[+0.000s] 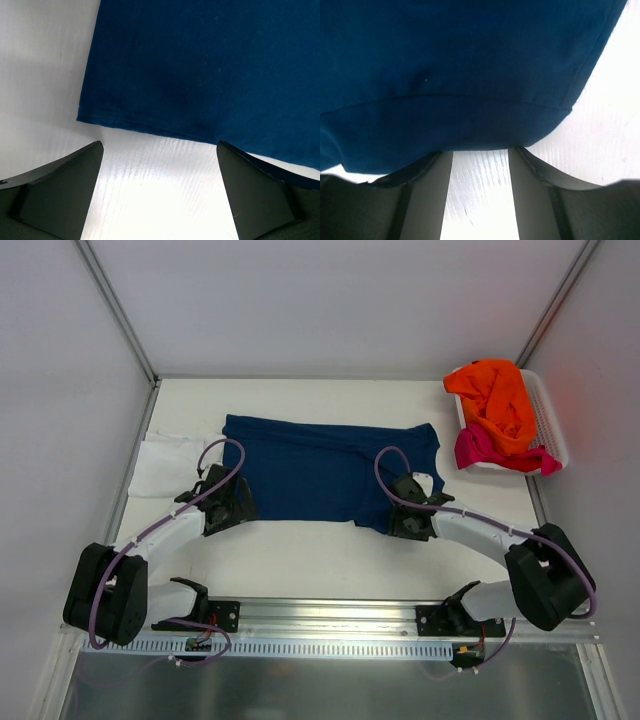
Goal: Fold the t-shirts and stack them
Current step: Fold the flattened tshirt in 1/3 of the way
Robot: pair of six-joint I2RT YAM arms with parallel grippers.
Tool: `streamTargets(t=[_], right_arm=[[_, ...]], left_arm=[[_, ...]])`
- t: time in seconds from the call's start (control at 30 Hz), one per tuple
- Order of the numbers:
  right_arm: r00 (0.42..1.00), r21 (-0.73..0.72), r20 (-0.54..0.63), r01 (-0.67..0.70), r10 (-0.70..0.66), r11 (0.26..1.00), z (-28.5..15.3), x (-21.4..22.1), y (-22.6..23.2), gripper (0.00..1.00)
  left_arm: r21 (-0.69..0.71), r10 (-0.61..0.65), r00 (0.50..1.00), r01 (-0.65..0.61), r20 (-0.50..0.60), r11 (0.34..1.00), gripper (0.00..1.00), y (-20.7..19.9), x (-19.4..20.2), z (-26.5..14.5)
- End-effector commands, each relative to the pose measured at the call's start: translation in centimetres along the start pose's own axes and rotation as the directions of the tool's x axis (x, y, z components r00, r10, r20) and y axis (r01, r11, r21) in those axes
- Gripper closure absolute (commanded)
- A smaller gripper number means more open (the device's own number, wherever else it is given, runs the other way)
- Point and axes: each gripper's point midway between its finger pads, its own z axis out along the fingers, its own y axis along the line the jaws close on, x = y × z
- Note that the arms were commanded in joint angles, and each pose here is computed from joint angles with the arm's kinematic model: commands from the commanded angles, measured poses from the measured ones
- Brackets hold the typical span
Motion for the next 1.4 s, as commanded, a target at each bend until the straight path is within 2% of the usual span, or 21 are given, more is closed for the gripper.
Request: streamTargets(t=[0.0, 0.53, 0.83, 0.93, 1.03, 1.17, 1.27, 1.37], right_arm=[[0.999, 0.029, 0.045, -0.005, 0.004, 1.000, 0.7, -1.1, 0.2, 0.49], [0.988, 0.036, 0.153, -0.005, -0.001, 0.999, -1.2, -4.8, 0.6, 0.53], [0.988, 0.062, 0.156, -0.007, -0.003, 0.998, 0.8, -4.3, 0.6, 0.59], [0.987, 0.075, 0.158, -0.004, -0.008, 0.997, 1.5, -4.1, 0.4, 0.72], [0.988, 0.095, 0.153, 0.005, -0.020, 0.995, 2.2, -4.0, 0.3, 0.99], [0.991, 0.099, 0.129, 0.029, -0.041, 0.995, 2.0, -3.4, 0.5, 1.00], [0.991, 0.122, 0.117, 0.046, -0.060, 0.991, 0.0, -2.8, -0.1, 1.00], [0.985, 0.129, 0.153, 0.061, -0.081, 0.990, -3.7, -2.6, -0.8, 1.00]], left_arm=[[0.006, 0.004, 1.000, -0.004, 0.022, 1.000, 0.01, -0.7, -0.9, -0.2], [0.018, 0.005, 1.000, -0.005, 0.014, 1.000, 0.01, -0.8, -0.7, -0.3], [0.028, 0.008, 1.000, -0.008, 0.010, 1.000, 0.01, -0.9, -0.5, -0.4], [0.029, 0.007, 1.000, -0.008, 0.011, 1.000, 0.01, -0.9, -0.5, -0.4], [0.030, 0.006, 1.000, -0.006, 0.012, 1.000, 0.01, -0.9, -0.5, -0.4], [0.029, 0.009, 1.000, -0.009, 0.011, 1.000, 0.01, -0.9, -0.6, -0.4], [0.027, 0.012, 1.000, -0.012, 0.006, 1.000, 0.01, -0.9, -0.5, -0.3], [0.028, 0.012, 1.000, -0.012, 0.012, 1.000, 0.01, -1.0, -0.6, -0.4]])
